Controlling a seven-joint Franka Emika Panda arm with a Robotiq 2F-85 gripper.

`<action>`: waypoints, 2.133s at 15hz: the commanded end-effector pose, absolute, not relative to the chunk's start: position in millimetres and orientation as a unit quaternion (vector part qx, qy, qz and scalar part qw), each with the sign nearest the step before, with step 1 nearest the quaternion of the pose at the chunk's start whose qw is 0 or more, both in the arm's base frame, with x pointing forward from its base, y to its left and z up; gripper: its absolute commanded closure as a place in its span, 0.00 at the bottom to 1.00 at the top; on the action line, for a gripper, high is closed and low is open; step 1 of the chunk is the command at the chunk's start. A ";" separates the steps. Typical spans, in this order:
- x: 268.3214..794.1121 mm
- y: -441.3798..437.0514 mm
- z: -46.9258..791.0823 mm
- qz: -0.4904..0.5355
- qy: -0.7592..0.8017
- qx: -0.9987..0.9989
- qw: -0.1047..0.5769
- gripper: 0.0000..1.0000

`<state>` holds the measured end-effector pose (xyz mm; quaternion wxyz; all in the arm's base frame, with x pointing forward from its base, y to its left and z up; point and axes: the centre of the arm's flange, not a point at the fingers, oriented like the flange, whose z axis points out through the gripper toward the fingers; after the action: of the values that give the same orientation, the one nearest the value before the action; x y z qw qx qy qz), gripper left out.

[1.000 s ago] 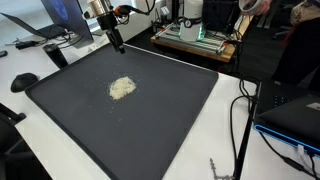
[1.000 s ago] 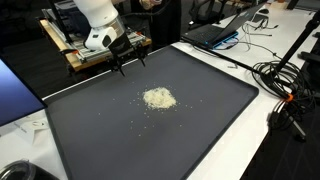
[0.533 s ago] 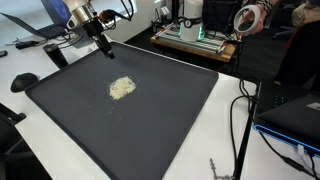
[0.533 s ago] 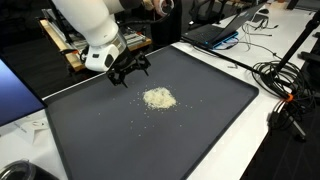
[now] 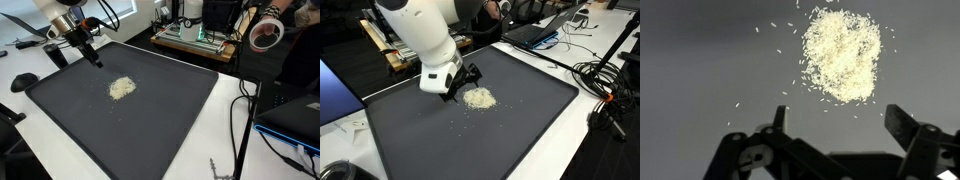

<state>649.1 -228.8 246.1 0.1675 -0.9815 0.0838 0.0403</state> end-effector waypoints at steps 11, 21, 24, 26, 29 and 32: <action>768.8 -156.6 270.6 0.079 -0.148 -0.985 0.044 0.00; 774.5 -70.9 260.8 0.154 -0.058 -0.985 -0.042 0.00; 772.2 -51.0 263.7 0.181 -0.001 -0.980 -0.089 0.00; 769.4 -35.7 266.3 0.189 0.036 -0.975 -0.114 0.00; 766.7 -11.1 270.2 0.185 0.095 -0.969 -0.136 0.00; 762.0 7.2 272.1 0.173 0.152 -0.961 -0.154 0.00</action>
<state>747.7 -6.5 267.8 -0.1284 -0.9707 0.1019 0.1757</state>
